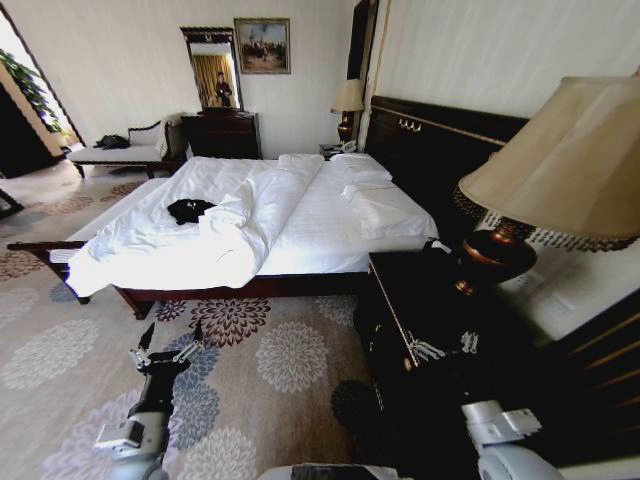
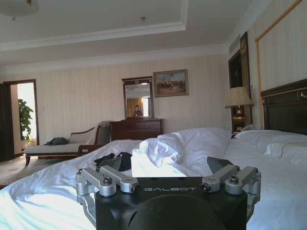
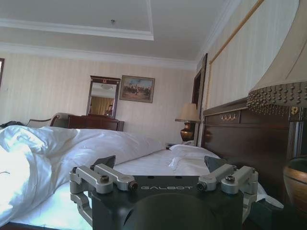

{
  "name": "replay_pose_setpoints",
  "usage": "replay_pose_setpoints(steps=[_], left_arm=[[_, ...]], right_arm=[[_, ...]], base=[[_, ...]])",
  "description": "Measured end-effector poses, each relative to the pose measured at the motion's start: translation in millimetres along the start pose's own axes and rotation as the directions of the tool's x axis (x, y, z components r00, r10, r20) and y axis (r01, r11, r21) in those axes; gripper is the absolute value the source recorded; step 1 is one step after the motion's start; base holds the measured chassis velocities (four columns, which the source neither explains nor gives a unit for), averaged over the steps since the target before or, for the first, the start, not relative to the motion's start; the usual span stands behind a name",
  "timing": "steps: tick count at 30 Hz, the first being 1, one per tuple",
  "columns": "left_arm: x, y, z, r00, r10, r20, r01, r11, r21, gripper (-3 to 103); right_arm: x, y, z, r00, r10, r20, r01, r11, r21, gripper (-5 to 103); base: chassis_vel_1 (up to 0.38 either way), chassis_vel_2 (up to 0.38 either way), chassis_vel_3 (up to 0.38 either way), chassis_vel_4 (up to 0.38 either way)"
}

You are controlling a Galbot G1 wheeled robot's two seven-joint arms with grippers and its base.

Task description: Fold the clothes on the bed.

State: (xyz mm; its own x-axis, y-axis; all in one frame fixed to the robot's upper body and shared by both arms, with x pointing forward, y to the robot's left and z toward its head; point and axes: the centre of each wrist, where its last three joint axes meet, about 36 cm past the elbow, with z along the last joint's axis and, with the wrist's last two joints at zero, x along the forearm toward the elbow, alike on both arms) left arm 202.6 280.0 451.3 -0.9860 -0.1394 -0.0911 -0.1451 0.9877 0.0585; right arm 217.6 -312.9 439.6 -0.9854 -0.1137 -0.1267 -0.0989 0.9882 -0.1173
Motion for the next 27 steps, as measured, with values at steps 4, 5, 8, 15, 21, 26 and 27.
replay_pose_setpoints(steps=[4, 5, 8, 15, 21, 26, 27], left_arm=[[-0.5, -0.1, 0.8, 1.0, 0.0, 0.0, 0.0, 1.0, 0.002, 100], [-0.5, -0.1, 1.1, 1.0, 0.0, -0.001, 0.0, 1.0, 0.003, 100], [-0.6, -0.4, 1.7, 1.0, 0.0, -0.002, 0.0, 1.0, 0.004, 100], [-0.5, -0.5, 2.2, 1.0, 0.0, -0.004, 0.0, 1.0, 0.004, 100], [-0.1, -0.7, 1.7, 1.0, 0.0, -0.003, 0.001, 1.0, 0.004, 100], [0.1, -0.7, 1.5, 1.0, 0.0, -0.001, 0.0, 1.0, 0.004, 100], [0.1, -0.8, 1.4, 1.0, 0.0, 0.0, 0.0, 1.0, 0.003, 100]], right_arm=[[-0.3, -0.3, 0.5, 1.0, 0.003, 0.0, -0.003, 1.0, -0.002, 100], [-0.4, -0.4, 0.7, 1.0, 0.003, 0.0, -0.003, 1.0, -0.003, 100], [-0.4, -0.5, 1.3, 1.0, 0.005, -0.001, -0.005, 1.0, -0.004, 100], [-0.6, -0.3, 1.9, 1.0, 0.007, -0.001, -0.007, 1.0, -0.006, 100], [-0.7, -0.5, 1.9, 1.0, 0.008, -0.001, -0.008, 1.0, -0.008, 100], [-0.8, -1.0, 1.5, 1.0, 0.009, 0.0, -0.009, 1.0, -0.008, 100], [-0.8, -1.2, 1.5, 1.0, 0.01, 0.0, -0.01, 1.0, -0.008, 100]], base=[[-0.129, 0.104, 0.139, -0.11], [-0.135, 0.105, 0.128, -0.09], [-0.129, 0.102, 0.127, -0.11], [-0.117, 0.097, 0.119, -0.095], [-0.099, 0.104, 0.1, -0.096], [-0.107, 0.119, 0.115, -0.123], [-0.112, 0.121, 0.113, -0.108]])
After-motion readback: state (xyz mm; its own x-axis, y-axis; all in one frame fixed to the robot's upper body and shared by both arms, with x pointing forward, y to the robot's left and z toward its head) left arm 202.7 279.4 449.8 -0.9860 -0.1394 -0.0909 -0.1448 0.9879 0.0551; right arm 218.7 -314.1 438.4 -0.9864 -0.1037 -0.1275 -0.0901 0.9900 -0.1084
